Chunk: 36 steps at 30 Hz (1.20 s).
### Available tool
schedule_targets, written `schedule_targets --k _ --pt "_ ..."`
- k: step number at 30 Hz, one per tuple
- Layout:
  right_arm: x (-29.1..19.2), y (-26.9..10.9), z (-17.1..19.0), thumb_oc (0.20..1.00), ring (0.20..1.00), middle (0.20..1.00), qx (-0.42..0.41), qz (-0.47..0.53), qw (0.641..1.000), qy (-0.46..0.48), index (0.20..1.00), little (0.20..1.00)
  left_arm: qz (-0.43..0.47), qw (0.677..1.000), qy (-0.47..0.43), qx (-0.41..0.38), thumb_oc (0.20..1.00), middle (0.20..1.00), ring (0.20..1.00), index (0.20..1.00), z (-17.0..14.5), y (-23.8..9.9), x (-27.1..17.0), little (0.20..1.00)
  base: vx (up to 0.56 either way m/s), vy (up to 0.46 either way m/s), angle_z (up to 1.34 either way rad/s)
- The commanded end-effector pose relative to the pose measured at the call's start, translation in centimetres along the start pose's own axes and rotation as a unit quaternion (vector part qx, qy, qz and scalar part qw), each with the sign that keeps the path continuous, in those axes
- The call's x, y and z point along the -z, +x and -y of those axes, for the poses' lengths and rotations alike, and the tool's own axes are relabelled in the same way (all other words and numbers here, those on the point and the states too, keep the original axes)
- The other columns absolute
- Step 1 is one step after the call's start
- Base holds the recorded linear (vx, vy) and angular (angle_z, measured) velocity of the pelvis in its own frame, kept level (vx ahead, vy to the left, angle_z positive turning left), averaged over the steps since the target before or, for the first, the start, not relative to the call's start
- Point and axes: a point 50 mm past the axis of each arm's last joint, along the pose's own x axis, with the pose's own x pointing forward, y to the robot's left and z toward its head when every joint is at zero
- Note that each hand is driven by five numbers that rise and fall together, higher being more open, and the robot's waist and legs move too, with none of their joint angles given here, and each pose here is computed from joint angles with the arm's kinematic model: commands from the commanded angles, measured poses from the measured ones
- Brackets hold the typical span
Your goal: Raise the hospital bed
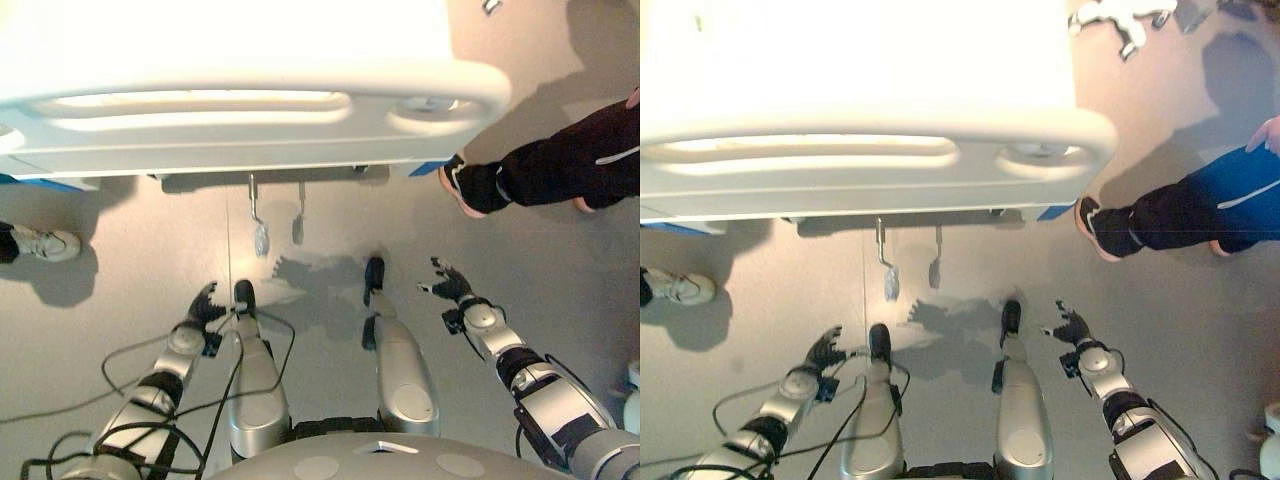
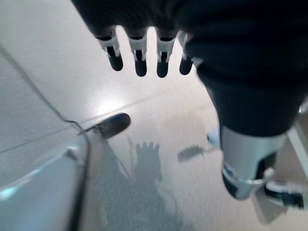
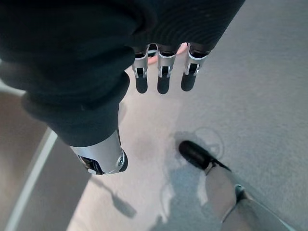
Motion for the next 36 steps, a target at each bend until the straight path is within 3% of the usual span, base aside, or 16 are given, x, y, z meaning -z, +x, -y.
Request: schedule_targets --k 1,15,36 --pt "0.8 -0.1 0.3 1.0 1.0 1.0 0.0 -0.019 1.0 0.001 1.0 1.0 -0.009 1.0 -0.003 -0.003 1.0 1.0 1.0 1.0 -0.6 0.1 0.4 1.0 0.07 0.017 0.06" --pt "7.7 -3.0 -2.6 1.0 1.0 1.0 -0.045 -0.132 0.99 0.006 1.0 1.0 -0.102 0.993 -0.037 0.047 1.0 1.0 1.0 1.0 2.6 -2.6 6.9 1.0 0.1 0.011 -0.06" --pt "9.8 -4.4 -4.9 1.0 1.0 1.0 -0.069 -0.169 0.983 0.007 1.0 1.0 -0.108 0.991 0.002 0.085 1.0 1.0 1.0 1.0 4.7 -3.1 7.4 1.0 0.04 -0.002 0.04"
